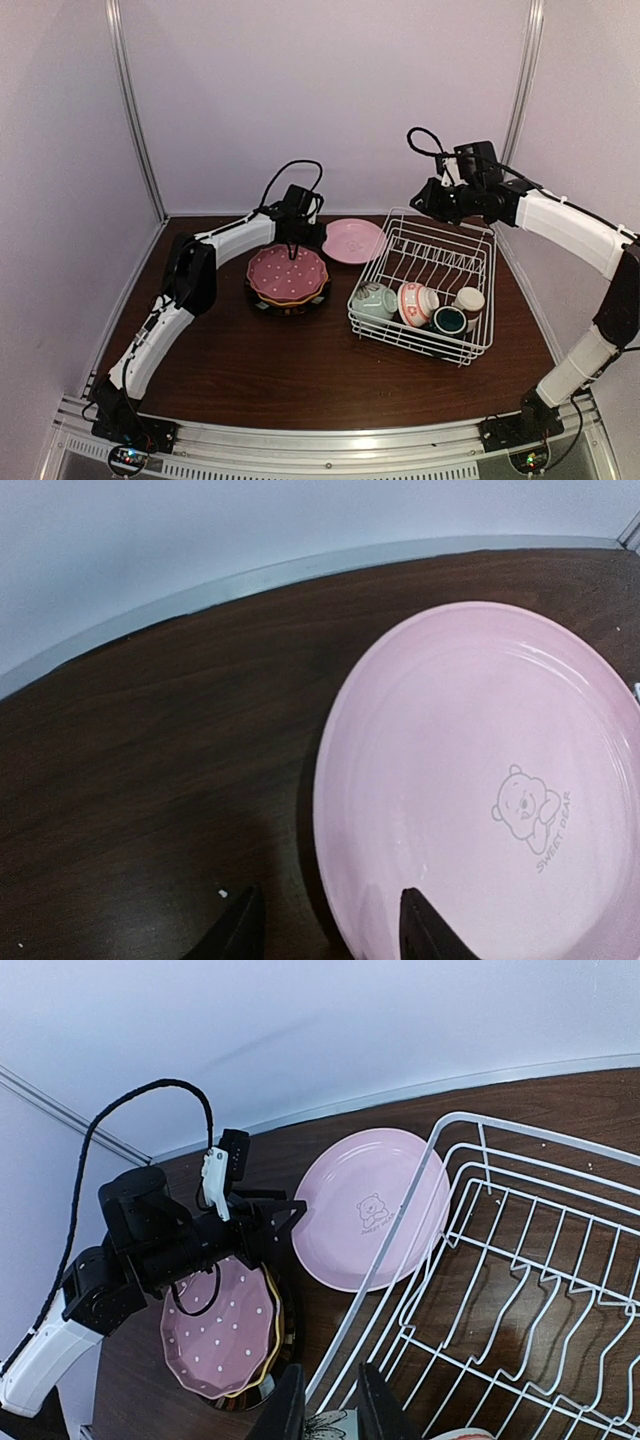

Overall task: Unload the mixed dishes from the dish rack
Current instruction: Grab the plate at the corner of the board.

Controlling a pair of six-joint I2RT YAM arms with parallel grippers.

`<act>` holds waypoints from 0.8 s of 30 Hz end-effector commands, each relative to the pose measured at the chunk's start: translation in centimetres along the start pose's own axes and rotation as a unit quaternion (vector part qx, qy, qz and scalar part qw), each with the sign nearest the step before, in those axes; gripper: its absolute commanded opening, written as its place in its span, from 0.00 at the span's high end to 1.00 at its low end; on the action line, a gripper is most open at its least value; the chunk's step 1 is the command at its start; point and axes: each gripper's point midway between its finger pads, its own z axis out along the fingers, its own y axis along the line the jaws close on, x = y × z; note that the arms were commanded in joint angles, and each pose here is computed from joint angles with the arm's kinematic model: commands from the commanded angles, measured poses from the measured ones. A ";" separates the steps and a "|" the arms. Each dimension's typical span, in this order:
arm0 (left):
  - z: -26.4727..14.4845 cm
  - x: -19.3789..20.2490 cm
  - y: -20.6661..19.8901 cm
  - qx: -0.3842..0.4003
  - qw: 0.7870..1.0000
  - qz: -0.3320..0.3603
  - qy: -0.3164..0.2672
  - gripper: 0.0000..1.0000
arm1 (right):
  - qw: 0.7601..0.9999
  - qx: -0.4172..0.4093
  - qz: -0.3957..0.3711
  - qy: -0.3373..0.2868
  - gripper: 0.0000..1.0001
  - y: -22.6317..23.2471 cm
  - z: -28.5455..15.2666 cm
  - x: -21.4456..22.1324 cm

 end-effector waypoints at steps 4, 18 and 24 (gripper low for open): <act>0.9 2.0 1.5 -0.010 0.999 -0.014 0.031 0.56 | 1.000 -0.006 0.009 -0.001 0.80 -0.2 -0.1 -0.2; -0.6 5.1 6.6 -0.047 0.990 -0.090 0.099 0.78 | 1.000 -0.003 0.010 -0.005 0.80 -0.4 -0.7 -0.4; -0.9 4.6 6.7 -0.018 0.990 -0.099 0.098 0.84 | 1.000 -0.006 0.013 -0.005 0.80 -0.5 -0.6 -0.4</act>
